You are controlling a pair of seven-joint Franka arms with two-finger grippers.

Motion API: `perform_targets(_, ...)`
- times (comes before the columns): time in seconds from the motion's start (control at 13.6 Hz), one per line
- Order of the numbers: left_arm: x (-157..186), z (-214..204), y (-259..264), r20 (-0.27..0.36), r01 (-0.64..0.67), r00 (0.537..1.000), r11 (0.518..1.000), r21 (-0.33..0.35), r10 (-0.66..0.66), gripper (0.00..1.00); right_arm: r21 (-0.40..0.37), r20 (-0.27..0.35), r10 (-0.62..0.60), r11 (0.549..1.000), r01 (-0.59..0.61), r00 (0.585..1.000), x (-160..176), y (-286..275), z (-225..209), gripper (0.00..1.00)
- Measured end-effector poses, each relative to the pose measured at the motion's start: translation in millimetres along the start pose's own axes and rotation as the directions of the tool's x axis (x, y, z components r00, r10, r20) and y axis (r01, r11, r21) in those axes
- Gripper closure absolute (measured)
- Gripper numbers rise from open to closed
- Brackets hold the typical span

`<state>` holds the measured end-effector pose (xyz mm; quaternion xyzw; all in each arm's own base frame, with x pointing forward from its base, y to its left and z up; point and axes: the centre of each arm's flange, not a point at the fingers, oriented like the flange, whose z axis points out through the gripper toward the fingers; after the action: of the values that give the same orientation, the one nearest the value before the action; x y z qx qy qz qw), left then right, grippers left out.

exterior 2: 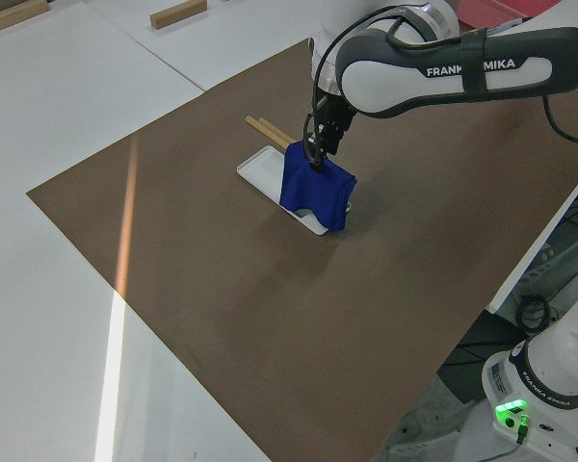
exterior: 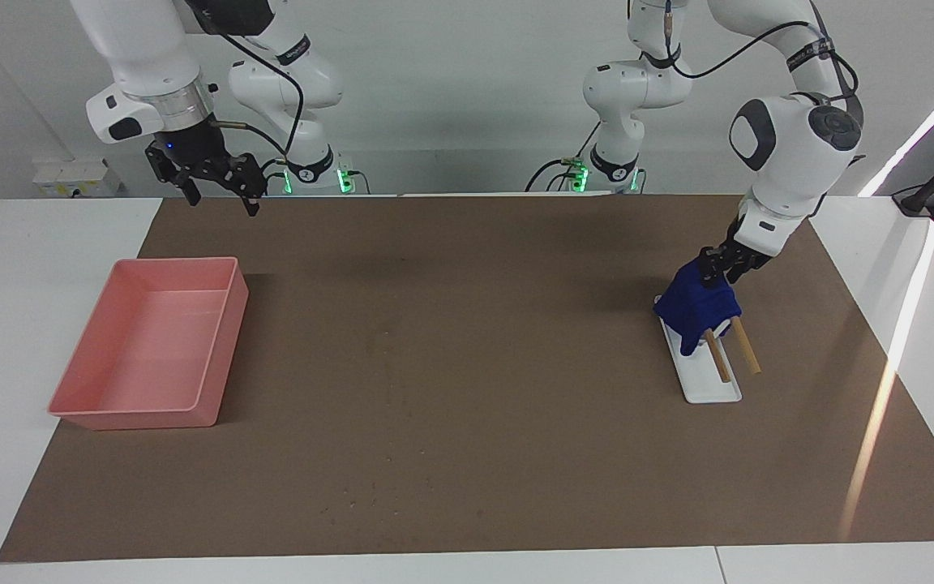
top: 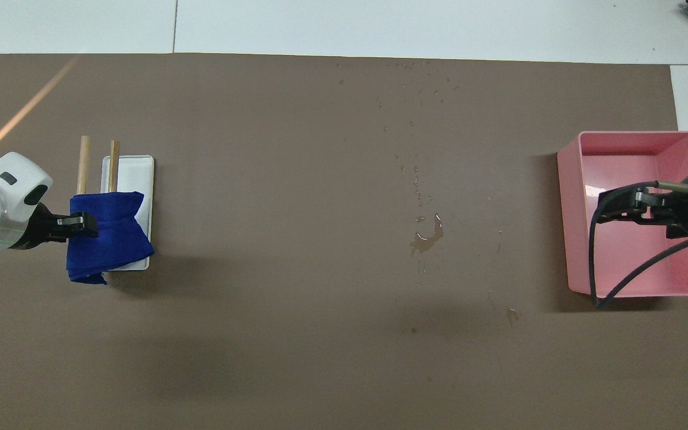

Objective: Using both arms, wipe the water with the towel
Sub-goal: 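Grasp the blue cloth edge with the left gripper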

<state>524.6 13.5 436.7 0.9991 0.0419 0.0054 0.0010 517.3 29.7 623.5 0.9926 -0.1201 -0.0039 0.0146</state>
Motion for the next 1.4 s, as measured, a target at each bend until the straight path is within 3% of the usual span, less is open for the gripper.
perform_targets(0.22,-0.5,2.0,-0.9,-0.001,-0.009,1.000,1.000,0.015,0.009,0.39,0.000,0.000,0.000,1.000,0.000,1.000,0.0,0.0,0.0,0.00)
perform_targets(0.29,-1.2,3.5,-0.9,0.002,-0.009,1.000,1.000,0.016,0.009,0.51,0.000,0.000,0.000,1.000,0.000,1.000,0.0,0.0,0.0,0.00)
perform_targets(0.44,-2.2,5.7,-0.9,0.006,-0.010,1.000,1.000,0.017,0.010,0.54,0.000,0.001,0.000,1.000,0.000,1.000,0.0,0.0,0.3,0.00)
perform_targets(0.59,-2.3,5.9,-2.2,0.005,-0.011,1.000,1.000,0.022,0.011,0.71,-0.001,0.002,0.000,1.000,0.000,1.000,-0.1,0.0,1.1,0.00)
perform_targets(1.4,-2.1,5.7,-2.7,0.005,-0.012,1.000,1.000,0.025,0.012,0.72,-0.001,0.003,0.000,1.000,0.000,1.000,-1.3,0.3,1.4,0.00)
